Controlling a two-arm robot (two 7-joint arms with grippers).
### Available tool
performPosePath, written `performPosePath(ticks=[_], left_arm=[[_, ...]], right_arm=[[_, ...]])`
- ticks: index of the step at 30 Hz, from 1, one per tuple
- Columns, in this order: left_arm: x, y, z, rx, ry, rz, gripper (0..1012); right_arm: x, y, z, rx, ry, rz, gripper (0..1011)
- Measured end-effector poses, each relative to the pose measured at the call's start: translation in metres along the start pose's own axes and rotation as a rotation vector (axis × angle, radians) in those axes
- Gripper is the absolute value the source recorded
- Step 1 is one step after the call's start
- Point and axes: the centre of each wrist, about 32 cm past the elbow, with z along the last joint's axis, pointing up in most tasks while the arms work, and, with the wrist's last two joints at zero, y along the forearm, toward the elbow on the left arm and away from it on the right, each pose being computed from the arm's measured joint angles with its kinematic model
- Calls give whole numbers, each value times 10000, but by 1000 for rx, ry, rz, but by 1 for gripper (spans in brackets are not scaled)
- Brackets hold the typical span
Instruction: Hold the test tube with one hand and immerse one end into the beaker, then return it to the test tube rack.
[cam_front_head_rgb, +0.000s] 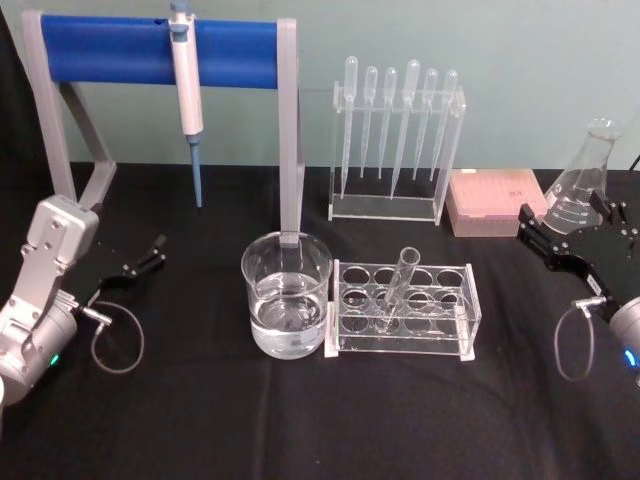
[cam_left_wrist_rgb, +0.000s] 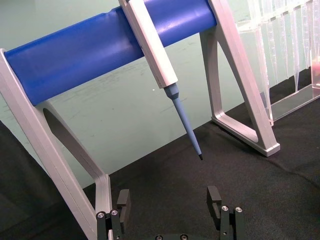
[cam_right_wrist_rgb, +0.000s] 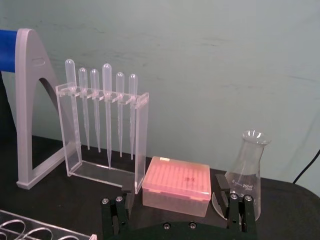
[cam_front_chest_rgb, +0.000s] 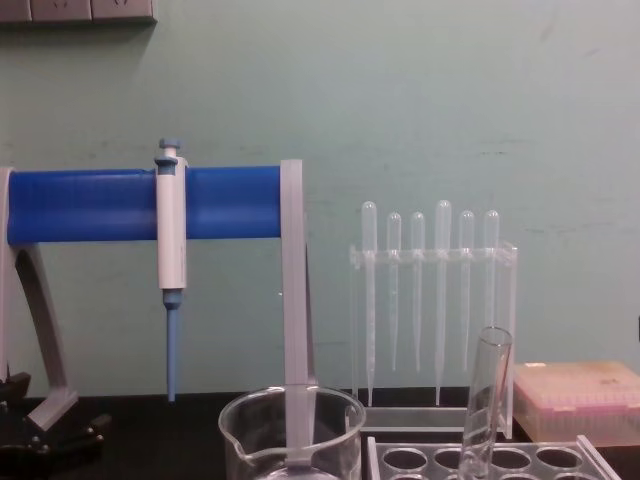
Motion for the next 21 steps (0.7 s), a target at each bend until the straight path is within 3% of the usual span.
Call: performPosePath(ticks=[21], left_arm=[[0,0,0,0,0,0,1000]], right_arm=[[-2,-2,-9,-1,0,6,1003]])
